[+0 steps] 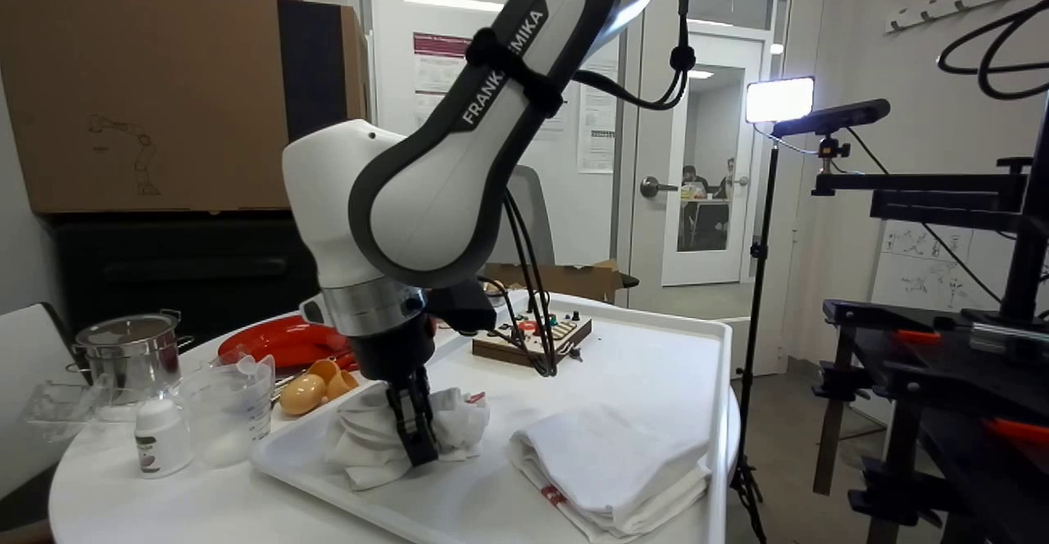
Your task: Use the white and red towel at the back to wipe the tray
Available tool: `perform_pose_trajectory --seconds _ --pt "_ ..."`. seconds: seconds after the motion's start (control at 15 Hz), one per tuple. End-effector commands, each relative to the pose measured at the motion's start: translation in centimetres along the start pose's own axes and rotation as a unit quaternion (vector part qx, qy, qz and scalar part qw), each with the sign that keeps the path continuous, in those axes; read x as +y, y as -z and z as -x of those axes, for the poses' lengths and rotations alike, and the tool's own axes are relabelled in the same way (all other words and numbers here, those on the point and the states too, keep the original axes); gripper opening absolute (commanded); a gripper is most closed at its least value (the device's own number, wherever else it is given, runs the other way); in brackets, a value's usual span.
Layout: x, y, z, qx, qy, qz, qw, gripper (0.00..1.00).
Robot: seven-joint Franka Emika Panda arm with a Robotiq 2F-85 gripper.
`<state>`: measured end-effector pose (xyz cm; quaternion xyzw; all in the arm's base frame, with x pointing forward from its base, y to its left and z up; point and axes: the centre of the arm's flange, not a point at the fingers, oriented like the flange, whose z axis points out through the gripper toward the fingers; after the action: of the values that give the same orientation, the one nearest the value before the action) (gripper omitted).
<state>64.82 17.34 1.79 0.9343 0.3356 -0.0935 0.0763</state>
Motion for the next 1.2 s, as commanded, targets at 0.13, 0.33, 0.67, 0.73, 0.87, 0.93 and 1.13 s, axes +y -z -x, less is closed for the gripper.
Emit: perform_pose_trajectory --seconds 0.13,0.33,0.67,0.73,0.87,0.93,1.13 --pt "5.9 -2.8 2.6 -0.016 -0.057 -0.009 0.9982 0.00" --pt "8.6 -4.1 4.6 -0.019 -0.093 -0.025 0.9951 0.00" --pt "10.7 -6.2 7.2 -0.024 -0.141 -0.057 0.9881 0.00" --pt "10.8 -6.4 7.5 -0.025 -0.148 -0.060 0.9869 0.00" --pt "11.0 -6.7 8.4 -0.030 -0.163 -0.065 0.9840 0.00" --pt "10.9 -6.7 9.0 -0.031 -0.170 -0.067 0.9827 0.00" --pt "11.0 -7.0 10.5 -0.039 -0.189 -0.070 0.9787 0.00"
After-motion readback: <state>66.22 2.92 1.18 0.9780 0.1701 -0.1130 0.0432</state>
